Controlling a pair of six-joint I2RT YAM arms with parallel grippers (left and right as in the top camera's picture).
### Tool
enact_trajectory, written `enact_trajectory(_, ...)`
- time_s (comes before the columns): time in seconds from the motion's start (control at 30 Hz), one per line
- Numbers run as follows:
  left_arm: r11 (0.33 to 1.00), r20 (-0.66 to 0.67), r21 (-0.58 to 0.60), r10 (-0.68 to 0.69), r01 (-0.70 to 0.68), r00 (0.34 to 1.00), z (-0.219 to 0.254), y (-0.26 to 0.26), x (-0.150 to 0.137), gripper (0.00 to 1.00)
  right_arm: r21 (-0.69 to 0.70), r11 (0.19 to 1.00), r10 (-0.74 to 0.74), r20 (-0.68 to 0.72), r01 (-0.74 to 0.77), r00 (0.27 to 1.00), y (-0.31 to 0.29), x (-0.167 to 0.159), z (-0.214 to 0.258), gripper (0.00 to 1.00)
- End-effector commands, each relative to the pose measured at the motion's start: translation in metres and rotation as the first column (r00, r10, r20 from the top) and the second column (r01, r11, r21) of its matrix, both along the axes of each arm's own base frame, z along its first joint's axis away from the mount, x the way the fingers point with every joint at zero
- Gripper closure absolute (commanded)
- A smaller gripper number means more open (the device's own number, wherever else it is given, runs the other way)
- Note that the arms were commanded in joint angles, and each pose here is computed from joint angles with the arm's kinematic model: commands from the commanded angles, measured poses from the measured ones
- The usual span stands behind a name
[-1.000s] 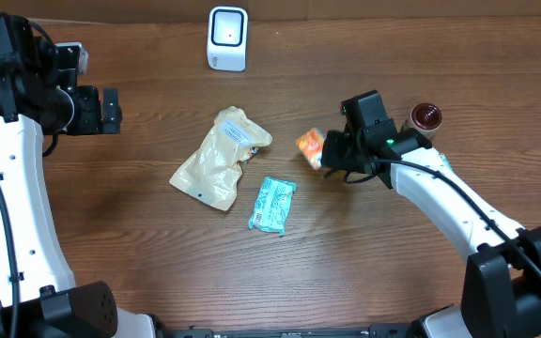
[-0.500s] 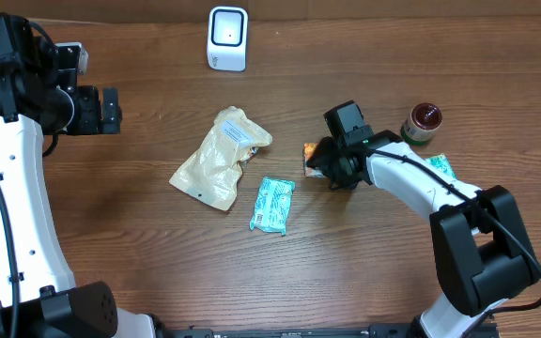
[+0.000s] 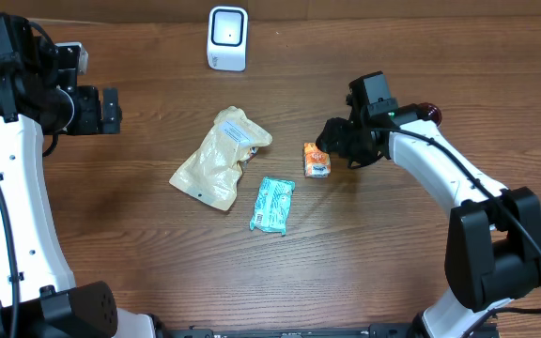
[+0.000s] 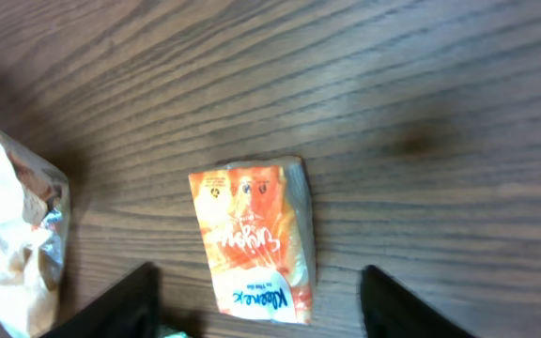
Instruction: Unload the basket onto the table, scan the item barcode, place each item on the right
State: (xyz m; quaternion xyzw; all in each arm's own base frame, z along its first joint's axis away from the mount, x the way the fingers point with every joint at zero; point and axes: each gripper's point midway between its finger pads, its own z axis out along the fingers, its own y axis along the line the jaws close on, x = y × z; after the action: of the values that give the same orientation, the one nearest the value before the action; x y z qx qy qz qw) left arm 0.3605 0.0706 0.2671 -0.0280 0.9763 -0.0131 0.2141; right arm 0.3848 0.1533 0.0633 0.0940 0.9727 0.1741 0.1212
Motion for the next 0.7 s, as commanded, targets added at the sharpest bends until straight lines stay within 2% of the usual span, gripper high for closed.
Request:
enact_trajectory(0.0, 0.999, -0.006, 0.008, -0.032, 0.032, 0.999, -0.002, -0.004, 0.002, 0.00, -0.001, 0.999, 0.048, -0.011, -0.048, 0.999, 0.006, -0.010, -0.012, 0.41)
enact_trajectory(0.07, 0.999, -0.006, 0.008, -0.032, 0.032, 0.999, -0.002, -0.004, 0.002, 0.00, -0.001, 0.999, 0.050, -0.026, -0.050, 0.998, 0.009, -0.017, -0.021, 0.42)
enact_trajectory(0.23, 0.999, -0.006, 0.008, -0.032, 0.032, 0.999, -0.002, -0.004, 0.002, 0.00, 0.015, 0.999, -0.047, -0.082, 0.048, 0.996, 0.011, -0.026, -0.039, 0.53)
enact_trajectory(0.67, 0.999, -0.006, 0.008, -0.032, 0.032, 0.999, -0.002, -0.004, 0.002, 0.00, 0.026, 0.984, -0.170, -0.145, 0.175, 0.975, 0.006, -0.030, -0.053, 0.60)
